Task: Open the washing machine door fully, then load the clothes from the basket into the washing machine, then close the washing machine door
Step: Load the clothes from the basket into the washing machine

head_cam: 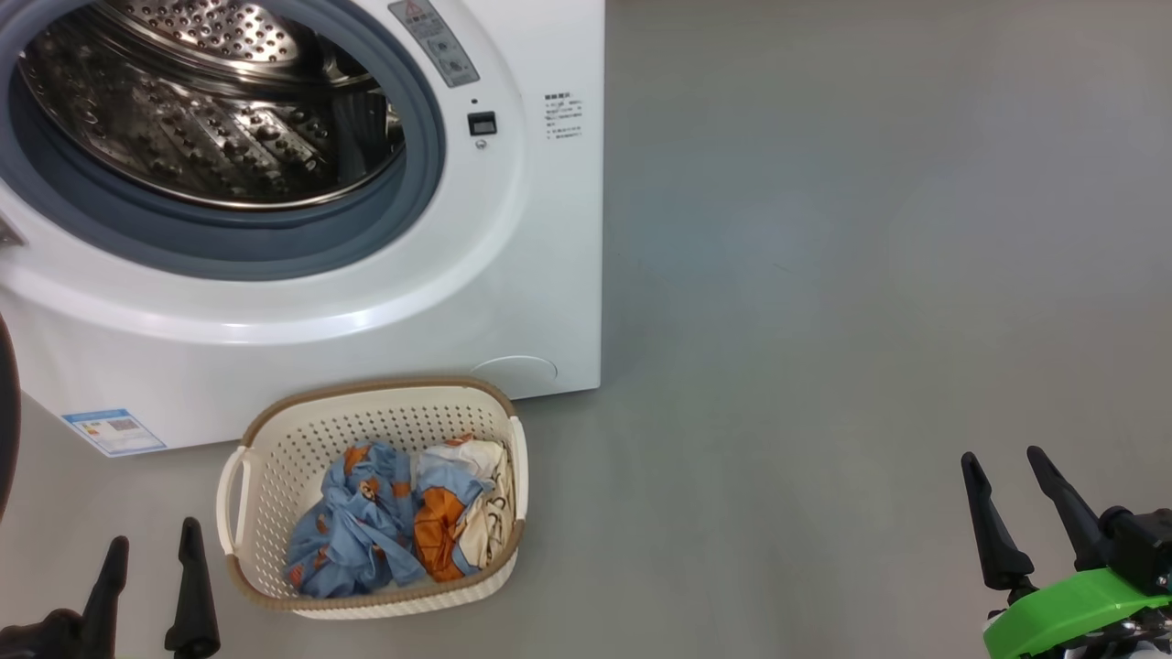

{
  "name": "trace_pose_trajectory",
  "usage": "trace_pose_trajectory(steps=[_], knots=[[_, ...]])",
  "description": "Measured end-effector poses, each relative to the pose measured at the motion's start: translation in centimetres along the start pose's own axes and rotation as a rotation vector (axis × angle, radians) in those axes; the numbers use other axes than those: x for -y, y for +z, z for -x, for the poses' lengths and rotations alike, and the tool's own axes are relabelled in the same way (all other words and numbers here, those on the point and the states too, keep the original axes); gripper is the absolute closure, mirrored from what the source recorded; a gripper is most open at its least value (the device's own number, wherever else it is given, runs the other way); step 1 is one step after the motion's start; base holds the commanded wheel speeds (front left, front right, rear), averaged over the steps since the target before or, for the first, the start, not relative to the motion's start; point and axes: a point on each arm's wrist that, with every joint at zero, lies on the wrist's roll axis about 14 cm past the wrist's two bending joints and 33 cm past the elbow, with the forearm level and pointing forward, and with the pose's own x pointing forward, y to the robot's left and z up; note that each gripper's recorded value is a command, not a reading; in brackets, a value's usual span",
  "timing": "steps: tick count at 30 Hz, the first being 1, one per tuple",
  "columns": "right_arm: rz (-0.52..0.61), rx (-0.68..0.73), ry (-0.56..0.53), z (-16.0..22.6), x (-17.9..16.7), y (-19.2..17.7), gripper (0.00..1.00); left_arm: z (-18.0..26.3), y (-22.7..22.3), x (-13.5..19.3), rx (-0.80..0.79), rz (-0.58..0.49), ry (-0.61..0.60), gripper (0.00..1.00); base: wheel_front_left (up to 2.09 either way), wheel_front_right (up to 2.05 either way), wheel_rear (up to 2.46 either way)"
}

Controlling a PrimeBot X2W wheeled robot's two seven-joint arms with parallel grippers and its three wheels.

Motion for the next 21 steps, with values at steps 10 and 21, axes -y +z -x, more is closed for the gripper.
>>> trace_pose_trajectory(steps=[10, 21], knots=[[-0.001, -0.012, 0.005, -0.2, -0.21, -0.43, 0.0, -0.07, -0.4, 0.01, -0.014, -0.006, -0.006, 0.0, 1.14, -1.66, 0.52], [-0.006, -0.021, 0.008, -0.35, -0.48, -0.78, 0.0, -0.22, -0.92, -0.48, -0.029, -0.012, 0.012, 0.0, 0.69, -0.74, 0.05]])
